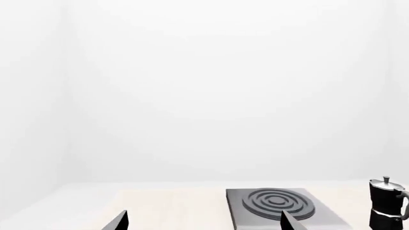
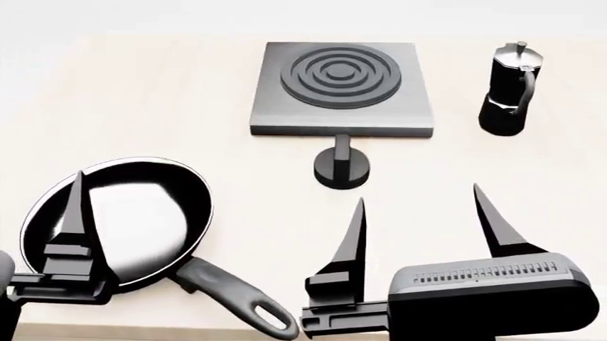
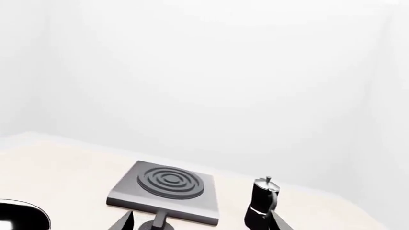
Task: Turn on the stove.
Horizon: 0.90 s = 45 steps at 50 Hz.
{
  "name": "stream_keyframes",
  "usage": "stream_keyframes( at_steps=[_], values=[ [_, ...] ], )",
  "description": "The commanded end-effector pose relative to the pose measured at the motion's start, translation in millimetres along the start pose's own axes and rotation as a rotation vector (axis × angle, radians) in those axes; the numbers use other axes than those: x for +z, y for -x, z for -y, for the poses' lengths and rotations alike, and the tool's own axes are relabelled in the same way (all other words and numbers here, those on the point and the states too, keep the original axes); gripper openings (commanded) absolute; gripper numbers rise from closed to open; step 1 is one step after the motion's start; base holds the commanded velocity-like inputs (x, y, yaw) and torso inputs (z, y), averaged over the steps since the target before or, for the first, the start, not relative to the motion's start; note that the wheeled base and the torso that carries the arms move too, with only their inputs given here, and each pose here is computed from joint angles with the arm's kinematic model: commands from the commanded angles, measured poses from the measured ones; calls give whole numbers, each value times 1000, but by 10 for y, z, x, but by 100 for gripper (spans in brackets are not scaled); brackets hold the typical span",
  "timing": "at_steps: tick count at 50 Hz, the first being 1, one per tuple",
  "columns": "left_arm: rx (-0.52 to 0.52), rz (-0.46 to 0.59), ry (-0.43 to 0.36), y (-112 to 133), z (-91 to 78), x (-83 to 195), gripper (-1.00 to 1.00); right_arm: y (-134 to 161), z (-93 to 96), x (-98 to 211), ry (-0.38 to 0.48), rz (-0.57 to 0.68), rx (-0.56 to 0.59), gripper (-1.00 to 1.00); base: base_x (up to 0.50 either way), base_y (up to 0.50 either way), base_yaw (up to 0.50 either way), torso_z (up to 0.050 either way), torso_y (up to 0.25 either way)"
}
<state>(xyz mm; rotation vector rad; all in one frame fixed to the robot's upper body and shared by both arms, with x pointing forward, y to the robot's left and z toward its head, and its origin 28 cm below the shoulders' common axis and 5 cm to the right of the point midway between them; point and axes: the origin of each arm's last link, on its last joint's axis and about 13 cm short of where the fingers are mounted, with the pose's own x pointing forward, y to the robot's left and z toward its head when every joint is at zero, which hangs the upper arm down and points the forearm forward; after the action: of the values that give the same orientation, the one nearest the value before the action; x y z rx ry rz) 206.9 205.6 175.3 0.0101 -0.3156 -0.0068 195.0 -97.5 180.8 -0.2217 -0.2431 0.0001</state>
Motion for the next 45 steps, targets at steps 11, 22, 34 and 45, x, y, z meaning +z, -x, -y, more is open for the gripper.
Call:
stream_keyframes(
  at_steps=[11,22,34,45],
  values=[
    [-1,-1,-1,0,-1,6,100,-2,-4,-3,-4,-1,6,100,0,127,0,0,0],
    [-2,-2,-2,1,0,-1,100,-1,-6,-8,-21,2,12,100,0,81,0,0,0],
    [-5,-7,-12,-5,8,-28,100,-2,-16,-10,-32,2,27,100,70,0,0,0,0],
    [-5,-9,-8,-7,6,-26,100,-12,-18,-27,-40,-1,27,100,189,0,0,0,0]
  ],
)
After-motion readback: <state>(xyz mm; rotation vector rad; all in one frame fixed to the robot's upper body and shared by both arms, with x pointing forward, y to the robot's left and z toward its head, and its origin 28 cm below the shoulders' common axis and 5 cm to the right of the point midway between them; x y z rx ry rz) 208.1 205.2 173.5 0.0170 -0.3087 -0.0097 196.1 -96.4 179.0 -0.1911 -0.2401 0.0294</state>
